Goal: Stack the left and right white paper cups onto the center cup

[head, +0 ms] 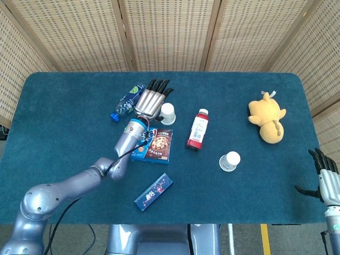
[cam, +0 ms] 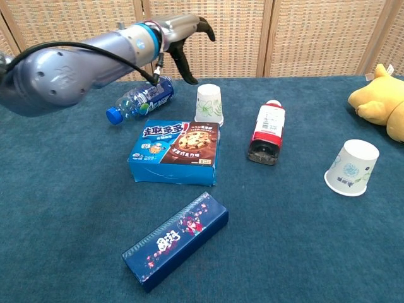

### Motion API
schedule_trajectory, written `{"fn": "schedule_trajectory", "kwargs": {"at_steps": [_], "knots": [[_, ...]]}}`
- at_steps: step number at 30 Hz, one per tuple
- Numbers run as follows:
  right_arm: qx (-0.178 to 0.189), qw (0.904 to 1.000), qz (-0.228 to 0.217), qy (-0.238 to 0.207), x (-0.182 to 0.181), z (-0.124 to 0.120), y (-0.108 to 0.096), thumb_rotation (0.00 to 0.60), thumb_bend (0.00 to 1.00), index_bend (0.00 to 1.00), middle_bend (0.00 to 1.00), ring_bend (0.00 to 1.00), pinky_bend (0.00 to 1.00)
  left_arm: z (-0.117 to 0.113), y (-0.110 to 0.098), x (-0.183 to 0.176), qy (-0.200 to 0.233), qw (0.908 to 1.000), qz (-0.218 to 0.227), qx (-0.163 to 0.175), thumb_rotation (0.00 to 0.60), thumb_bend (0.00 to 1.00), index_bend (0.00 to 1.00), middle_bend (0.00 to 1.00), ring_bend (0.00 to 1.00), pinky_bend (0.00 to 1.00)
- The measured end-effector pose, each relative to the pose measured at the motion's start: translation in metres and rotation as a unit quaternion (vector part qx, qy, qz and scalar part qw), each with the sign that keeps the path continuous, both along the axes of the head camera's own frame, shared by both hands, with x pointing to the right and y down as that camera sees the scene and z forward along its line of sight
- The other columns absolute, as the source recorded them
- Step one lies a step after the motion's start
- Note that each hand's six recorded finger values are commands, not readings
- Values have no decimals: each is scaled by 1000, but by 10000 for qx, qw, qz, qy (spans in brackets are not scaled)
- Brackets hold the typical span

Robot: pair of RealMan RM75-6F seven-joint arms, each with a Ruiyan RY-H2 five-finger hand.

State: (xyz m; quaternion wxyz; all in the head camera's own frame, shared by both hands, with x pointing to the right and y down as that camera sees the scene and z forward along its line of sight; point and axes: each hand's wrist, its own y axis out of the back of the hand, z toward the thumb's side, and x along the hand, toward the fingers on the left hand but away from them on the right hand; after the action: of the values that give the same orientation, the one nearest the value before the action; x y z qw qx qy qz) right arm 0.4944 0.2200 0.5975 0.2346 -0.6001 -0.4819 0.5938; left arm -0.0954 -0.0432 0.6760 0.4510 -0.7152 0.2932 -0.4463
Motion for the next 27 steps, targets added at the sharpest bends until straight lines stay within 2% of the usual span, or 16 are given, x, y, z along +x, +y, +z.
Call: {"fn": "schedule_trajectory", "kwargs": {"at_steps": [6, 12, 19, 25, 27], "knots": [[-85, 9999, -105, 94, -5, 5, 0, 600, 89, 0, 0, 0, 34, -16, 16, -54, 46, 9999, -96, -23, 600, 182, 134, 0, 0, 0], [-114, 9996, -160, 201, -8, 8, -1, 600, 88, 0, 0, 0, 34, -40, 59, -135, 6, 9987, -513, -45, 600, 182, 91, 0, 0, 0], [105, 9990, -316, 307, -19, 4, -9, 600, 88, 10, 0, 0, 34, -65, 142, -249, -531, 9929, -1033, -235, 600, 182, 86, 0, 0, 0], [329, 9973, -548, 350, -37, -6, -19, 600, 86, 63, 0, 0, 43, -82, 213, -311, -855, 9862, -1371, -348, 600, 182, 76, 0, 0, 0], [364, 9964, -669, 372, -45, -8, -22, 600, 86, 83, 0, 0, 46, -86, 225, -320, -924, 9851, -1404, -361, 600, 182, 75, 0, 0, 0]]}}
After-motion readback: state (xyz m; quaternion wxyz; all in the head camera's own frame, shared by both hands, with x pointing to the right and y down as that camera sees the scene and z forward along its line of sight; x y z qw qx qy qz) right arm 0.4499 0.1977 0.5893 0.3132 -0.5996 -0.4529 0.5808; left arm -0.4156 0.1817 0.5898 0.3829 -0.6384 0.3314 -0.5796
